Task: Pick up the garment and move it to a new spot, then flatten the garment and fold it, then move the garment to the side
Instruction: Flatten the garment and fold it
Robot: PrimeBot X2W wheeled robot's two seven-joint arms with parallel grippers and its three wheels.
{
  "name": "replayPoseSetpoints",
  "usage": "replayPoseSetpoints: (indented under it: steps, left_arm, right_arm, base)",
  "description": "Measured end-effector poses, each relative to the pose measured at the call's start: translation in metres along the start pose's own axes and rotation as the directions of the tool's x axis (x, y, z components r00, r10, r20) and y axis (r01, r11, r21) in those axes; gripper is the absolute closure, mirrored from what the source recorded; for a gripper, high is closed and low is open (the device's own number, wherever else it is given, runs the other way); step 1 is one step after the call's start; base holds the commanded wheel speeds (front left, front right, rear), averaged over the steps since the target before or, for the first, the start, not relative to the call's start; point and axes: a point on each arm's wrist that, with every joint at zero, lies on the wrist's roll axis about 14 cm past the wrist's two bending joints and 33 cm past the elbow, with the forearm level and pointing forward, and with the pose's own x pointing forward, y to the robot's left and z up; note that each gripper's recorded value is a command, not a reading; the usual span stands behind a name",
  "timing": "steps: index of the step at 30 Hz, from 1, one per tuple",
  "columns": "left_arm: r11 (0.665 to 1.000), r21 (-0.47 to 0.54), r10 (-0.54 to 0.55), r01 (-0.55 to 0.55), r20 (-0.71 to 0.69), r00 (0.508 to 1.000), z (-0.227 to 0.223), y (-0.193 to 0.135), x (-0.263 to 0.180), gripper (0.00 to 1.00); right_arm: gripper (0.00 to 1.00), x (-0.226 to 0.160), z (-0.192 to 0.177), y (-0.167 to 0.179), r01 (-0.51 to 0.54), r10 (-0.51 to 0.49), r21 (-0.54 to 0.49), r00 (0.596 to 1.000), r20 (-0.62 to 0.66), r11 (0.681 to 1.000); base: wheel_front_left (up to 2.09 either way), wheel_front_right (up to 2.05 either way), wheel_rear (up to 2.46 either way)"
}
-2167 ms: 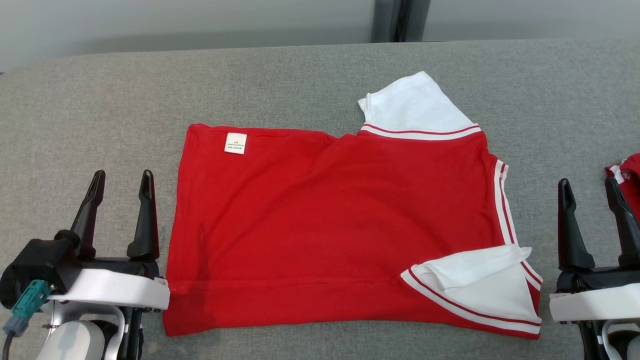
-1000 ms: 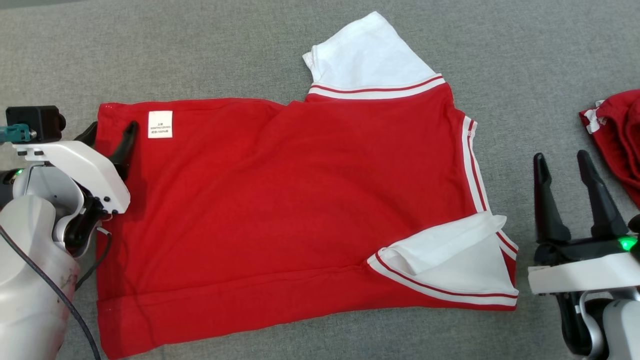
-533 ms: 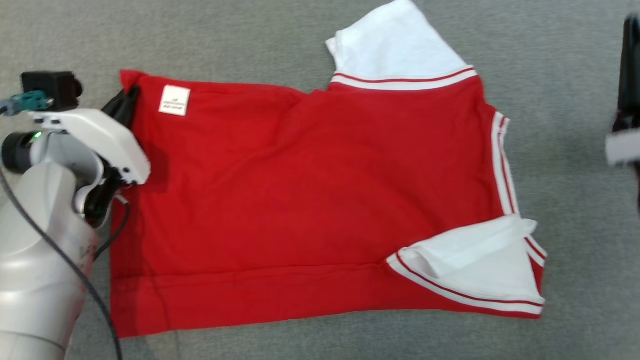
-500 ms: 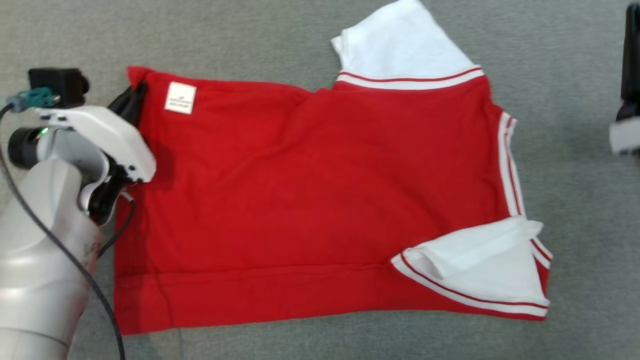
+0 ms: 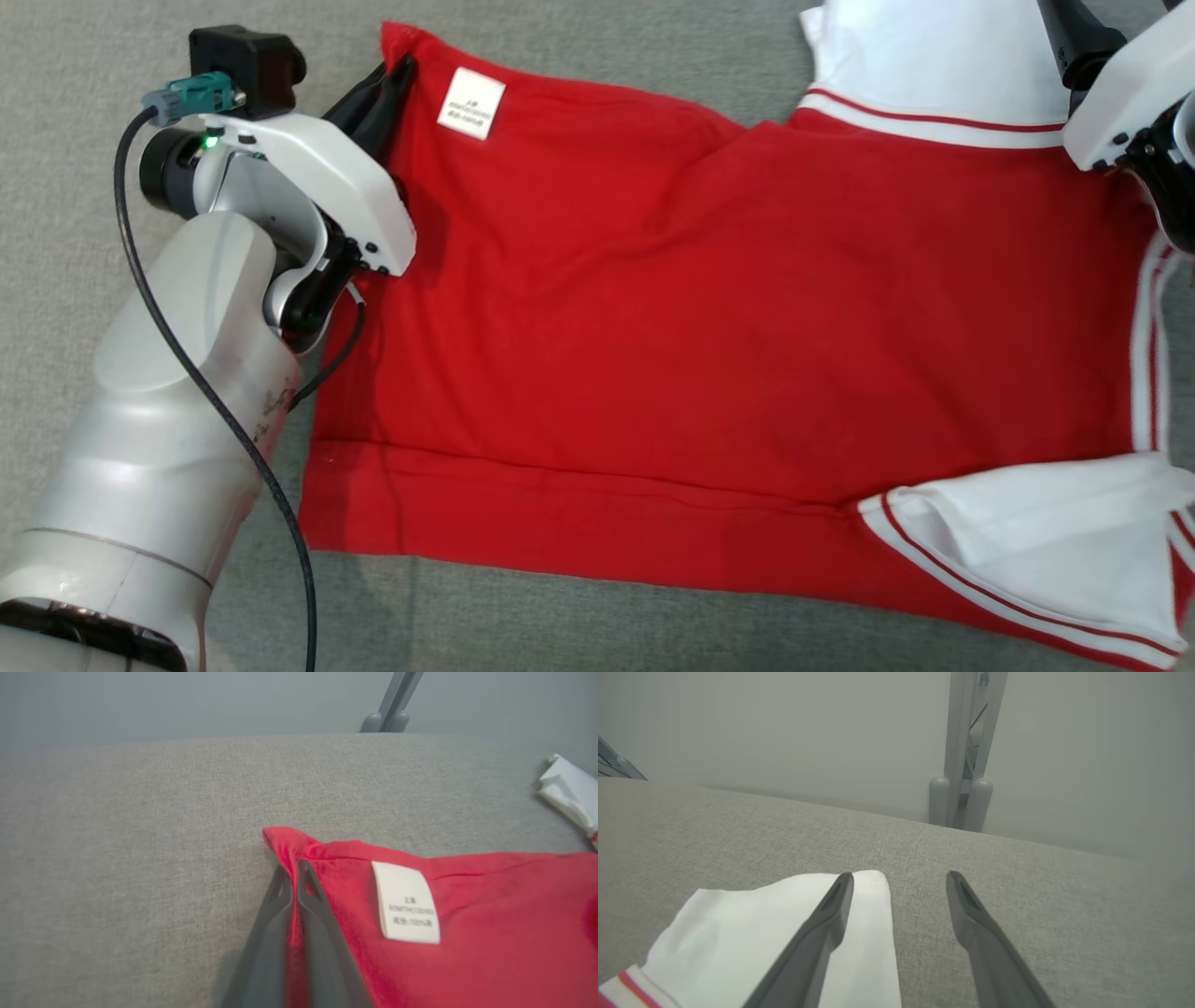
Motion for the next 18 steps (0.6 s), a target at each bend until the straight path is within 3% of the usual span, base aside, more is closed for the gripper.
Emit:
replayPoseSetpoints:
  steps: [8,9,11,18]
  left_arm:
    - [1.0,-0.005,0.009,-0.009,-0.007,1.0,-0.01,0.007,0.002,1.0]
    - [1.0,-0.007,0.009,-0.009,-0.008,1.0,-0.011,0.007,0.002,1.0]
    - [1.0,-0.011,0.009,-0.009,-0.009,1.0,-0.011,0.008,0.003,1.0]
    - [0.996,-0.084,0.002,-0.001,0.013,1.0,-0.005,0.007,0.004,1.0]
  right_arm:
    - [0.0,0.032,-0.032,0.021,-0.086,0.085,-0.002,0.983,-0.163,0.996]
    - [0.29,0.033,-0.032,0.022,-0.091,0.09,0.002,0.981,-0.173,0.996]
    - [1.0,0.035,-0.032,0.021,-0.098,0.095,-0.008,0.978,-0.187,0.995]
    - [1.0,0.033,-0.02,0.017,-0.107,0.109,0.017,0.982,-0.157,0.994]
  base:
    - [0.0,0.0,0.0]
    - [0.0,0.0,0.0]
    - [0.0,0.0,0.0]
    - [0.0,0.0,0.0]
